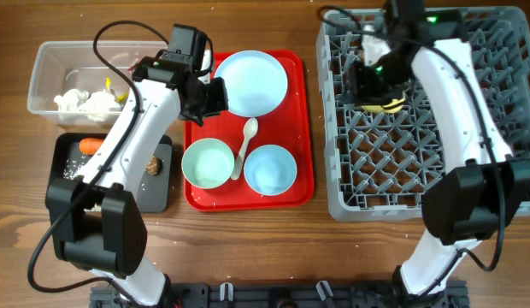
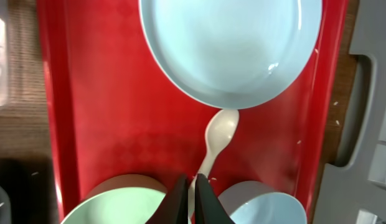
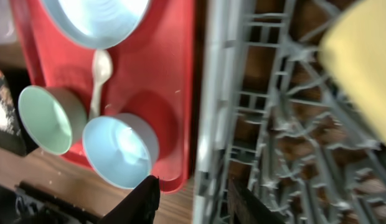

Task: Sort waste into correct bins and load items into the dishwasher rack
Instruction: 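Move the left gripper to the green bowl, right gripper over red tray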

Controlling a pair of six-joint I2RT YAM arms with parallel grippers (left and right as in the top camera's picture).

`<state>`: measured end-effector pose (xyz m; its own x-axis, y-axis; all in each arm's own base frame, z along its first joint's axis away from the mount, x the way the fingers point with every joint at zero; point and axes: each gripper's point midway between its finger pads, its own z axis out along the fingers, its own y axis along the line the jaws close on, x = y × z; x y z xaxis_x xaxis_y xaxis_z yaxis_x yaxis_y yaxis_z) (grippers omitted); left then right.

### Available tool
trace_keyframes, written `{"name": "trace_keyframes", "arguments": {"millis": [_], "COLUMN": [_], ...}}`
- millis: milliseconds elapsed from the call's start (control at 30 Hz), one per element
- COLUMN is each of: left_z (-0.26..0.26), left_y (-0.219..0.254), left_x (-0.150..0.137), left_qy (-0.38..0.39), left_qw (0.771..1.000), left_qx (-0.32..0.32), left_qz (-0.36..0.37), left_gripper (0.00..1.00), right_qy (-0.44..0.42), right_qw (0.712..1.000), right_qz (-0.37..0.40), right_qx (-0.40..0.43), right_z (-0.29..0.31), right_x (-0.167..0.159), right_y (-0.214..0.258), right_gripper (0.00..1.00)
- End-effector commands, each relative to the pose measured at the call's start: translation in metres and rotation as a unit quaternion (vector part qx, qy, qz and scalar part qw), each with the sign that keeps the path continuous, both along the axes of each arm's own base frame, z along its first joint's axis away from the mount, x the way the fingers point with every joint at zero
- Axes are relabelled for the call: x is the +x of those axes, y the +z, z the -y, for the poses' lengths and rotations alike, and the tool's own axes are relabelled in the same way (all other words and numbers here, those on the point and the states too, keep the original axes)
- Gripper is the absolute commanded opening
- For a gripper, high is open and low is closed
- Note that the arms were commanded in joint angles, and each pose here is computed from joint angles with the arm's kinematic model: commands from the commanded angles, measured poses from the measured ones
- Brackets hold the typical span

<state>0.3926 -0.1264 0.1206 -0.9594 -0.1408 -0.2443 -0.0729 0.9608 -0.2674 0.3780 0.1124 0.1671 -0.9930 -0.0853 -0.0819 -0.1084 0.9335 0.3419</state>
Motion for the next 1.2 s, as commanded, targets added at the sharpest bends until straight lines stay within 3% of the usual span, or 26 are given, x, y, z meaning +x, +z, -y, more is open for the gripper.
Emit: {"name": "trace_keyframes", "arguments": {"millis": [0,400,633,700,800,867,1067,1167], "left_z": [-0.01,-0.02,-0.02,-0.028,-0.044,-0.045,-0.046,-0.062], "left_y": [0.002,-0.003,-0.007,-0.009,-0.011,-0.012,-0.02,-0.031], "left_x": [0.001,-0.01,-0.039,-0.044,-0.046,-0.049,-0.064,-0.071], "left_qy": [0.017,0.023,0.017,0.021,0.032,0.034,0.03,0.037], "left_qw": [1.0,0.999,0.996,0.994,0.992,0.991,0.987,0.981], "left_qx": [0.013,0.024,0.013,0.032,0.074,0.076,0.085,0.124], "left_qz": [0.001,-0.027,-0.089,-0.098,-0.101,-0.107,-0.134,-0.143], "left_gripper": [0.06,0.05,0.05,0.08,0.29,0.37,0.37,0.38], "right_qy": [0.036,0.117,0.13,0.13,0.13,0.13,0.13,0.13], "right_qw": [0.999,0.993,0.991,0.991,0.991,0.991,0.991,0.991], "right_qz": [0.001,-0.012,-0.016,-0.016,-0.015,-0.015,-0.015,-0.015], "right_qx": [0.017,-0.012,-0.012,-0.006,-0.006,-0.006,-0.007,-0.007], "right_z": [-0.028,-0.079,-0.088,-0.089,-0.09,-0.09,-0.089,-0.089], "right_x": [-0.008,-0.039,-0.045,-0.045,-0.045,-0.045,-0.045,-0.045], "right_y": [0.003,-0.019,-0.032,-0.031,-0.031,-0.031,-0.031,-0.031], "right_gripper": [0.4,0.49,0.51,0.54,0.57,0.58,0.59,0.6]}}
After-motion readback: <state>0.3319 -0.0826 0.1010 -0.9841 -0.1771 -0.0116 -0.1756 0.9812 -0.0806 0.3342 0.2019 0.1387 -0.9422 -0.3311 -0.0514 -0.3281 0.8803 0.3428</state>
